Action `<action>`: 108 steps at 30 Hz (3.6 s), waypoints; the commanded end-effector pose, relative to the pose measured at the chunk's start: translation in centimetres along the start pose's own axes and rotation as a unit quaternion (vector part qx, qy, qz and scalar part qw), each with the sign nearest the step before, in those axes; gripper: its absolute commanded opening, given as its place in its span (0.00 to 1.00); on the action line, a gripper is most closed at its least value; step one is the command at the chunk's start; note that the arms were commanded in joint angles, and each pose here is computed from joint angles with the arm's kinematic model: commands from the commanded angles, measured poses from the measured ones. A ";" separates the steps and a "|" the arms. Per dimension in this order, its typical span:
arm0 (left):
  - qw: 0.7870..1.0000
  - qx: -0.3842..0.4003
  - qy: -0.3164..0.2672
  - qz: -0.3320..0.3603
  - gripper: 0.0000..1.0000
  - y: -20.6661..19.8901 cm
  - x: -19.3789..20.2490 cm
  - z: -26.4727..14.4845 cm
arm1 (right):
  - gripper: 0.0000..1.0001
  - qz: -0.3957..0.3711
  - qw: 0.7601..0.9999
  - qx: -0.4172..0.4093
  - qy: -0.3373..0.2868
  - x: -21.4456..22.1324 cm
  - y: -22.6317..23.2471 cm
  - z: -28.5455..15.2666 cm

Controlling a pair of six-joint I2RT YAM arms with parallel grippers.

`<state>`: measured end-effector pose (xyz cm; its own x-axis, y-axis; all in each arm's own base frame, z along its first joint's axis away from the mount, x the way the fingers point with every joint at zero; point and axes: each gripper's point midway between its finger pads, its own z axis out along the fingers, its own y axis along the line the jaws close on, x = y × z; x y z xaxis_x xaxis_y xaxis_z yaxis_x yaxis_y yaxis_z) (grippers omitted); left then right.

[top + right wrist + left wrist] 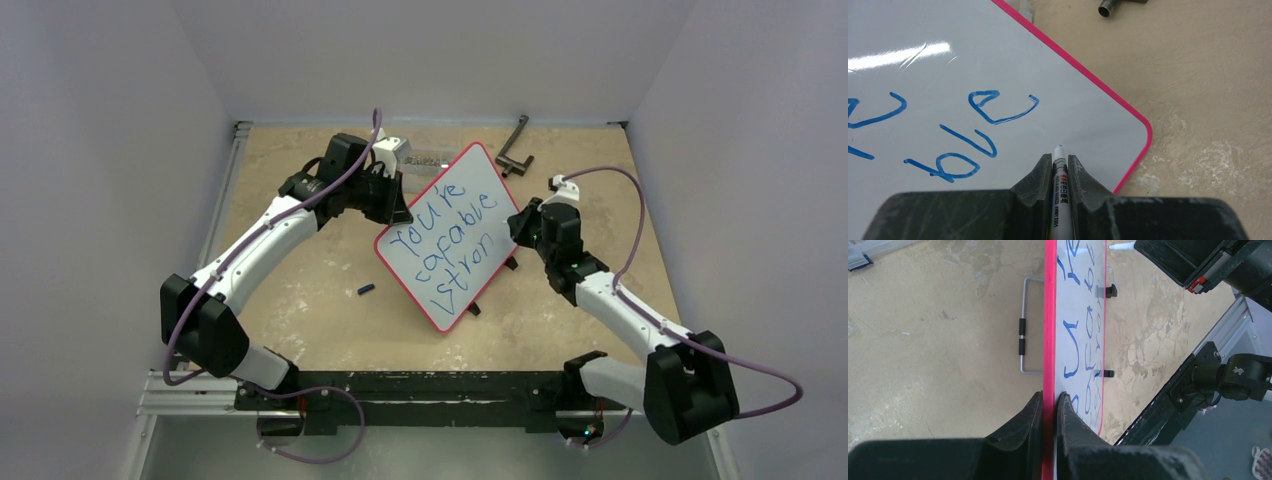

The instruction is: Write a sentence on the whiteboard

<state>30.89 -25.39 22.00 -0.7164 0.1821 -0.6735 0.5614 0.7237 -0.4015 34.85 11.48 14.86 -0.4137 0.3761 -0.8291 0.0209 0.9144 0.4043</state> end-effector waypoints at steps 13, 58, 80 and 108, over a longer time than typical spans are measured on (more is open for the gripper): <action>0.998 -0.059 -0.010 0.033 0.00 2.3 -0.2 -0.9 | 0.00 0.007 0.998 -0.059 -0.020 -2.5 3.1 1.7; 0.998 -0.056 -0.011 0.033 0.00 2.1 -0.4 -1.0 | 0.00 0.000 0.999 -0.037 0.036 1.7 0.9 0.8; 0.998 -0.054 -0.011 0.033 0.00 2.1 -0.4 -0.9 | 0.00 -0.004 0.998 -0.061 0.008 -1.8 3.3 1.9; 0.998 -0.050 -0.015 0.032 0.00 1.8 -0.5 -1.2 | 0.00 -0.012 0.998 0.006 0.065 4.6 -1.7 0.7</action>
<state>30.83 -25.23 21.89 -0.7241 0.1774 -0.6665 0.5501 0.7315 -0.4029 34.75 11.75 11.66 -0.4871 0.3447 -0.8024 0.0082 0.9206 0.3905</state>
